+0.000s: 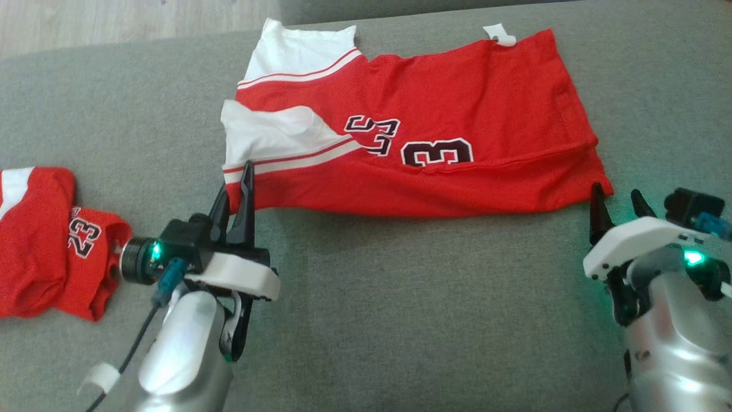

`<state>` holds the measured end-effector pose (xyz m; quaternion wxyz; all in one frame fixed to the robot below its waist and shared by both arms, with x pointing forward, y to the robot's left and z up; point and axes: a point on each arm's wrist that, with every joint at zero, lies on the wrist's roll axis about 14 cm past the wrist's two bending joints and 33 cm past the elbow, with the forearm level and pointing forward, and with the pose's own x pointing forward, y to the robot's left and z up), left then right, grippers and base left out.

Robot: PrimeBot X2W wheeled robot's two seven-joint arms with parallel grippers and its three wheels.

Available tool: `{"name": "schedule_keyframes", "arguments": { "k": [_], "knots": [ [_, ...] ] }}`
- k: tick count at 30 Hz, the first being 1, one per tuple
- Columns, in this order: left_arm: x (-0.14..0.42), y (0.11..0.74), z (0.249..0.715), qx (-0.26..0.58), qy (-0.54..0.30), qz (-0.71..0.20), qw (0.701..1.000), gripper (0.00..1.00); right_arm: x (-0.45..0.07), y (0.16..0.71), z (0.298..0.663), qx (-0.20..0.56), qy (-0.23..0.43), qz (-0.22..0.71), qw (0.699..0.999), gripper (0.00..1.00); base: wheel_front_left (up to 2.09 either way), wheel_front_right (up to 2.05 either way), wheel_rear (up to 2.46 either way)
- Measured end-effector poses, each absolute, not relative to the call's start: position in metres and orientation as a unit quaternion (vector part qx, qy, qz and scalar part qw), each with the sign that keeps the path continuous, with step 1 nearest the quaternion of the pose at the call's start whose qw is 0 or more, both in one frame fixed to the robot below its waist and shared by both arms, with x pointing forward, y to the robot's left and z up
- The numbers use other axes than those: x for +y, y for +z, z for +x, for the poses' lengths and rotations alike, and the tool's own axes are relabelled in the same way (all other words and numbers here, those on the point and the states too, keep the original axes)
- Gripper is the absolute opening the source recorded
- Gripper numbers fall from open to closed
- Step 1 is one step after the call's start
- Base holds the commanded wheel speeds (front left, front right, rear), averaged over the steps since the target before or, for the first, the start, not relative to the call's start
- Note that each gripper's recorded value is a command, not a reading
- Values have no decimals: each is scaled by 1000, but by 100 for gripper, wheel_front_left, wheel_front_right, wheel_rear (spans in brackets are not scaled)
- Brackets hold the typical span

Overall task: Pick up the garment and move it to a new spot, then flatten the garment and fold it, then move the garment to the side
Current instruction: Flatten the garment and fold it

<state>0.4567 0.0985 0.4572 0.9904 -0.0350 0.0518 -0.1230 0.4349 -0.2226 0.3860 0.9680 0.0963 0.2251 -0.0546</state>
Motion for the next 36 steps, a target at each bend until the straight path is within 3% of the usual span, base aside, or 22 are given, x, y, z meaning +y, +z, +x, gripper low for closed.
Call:
{"name": "schedule_keyframes", "arguments": {
  "k": [12,13,14,25,36],
  "knots": [
    [103,445,440,61,-125,-30,990,0,-204,365,457,281,-43,105,953,100,0,0,0],
    [102,445,440,62,-126,-30,990,0,-202,365,457,283,-41,102,953,40,0,0,0],
    [102,445,440,62,-126,-31,990,0,-201,365,458,285,-38,100,953,0,0,0,0],
    [106,441,440,70,-118,-29,990,0,-203,386,453,213,-29,78,974,0,0,0,0],
    [114,437,411,82,-121,-20,989,0,-212,399,413,176,-44,99,978,0,0,0,0]
  ]
}}
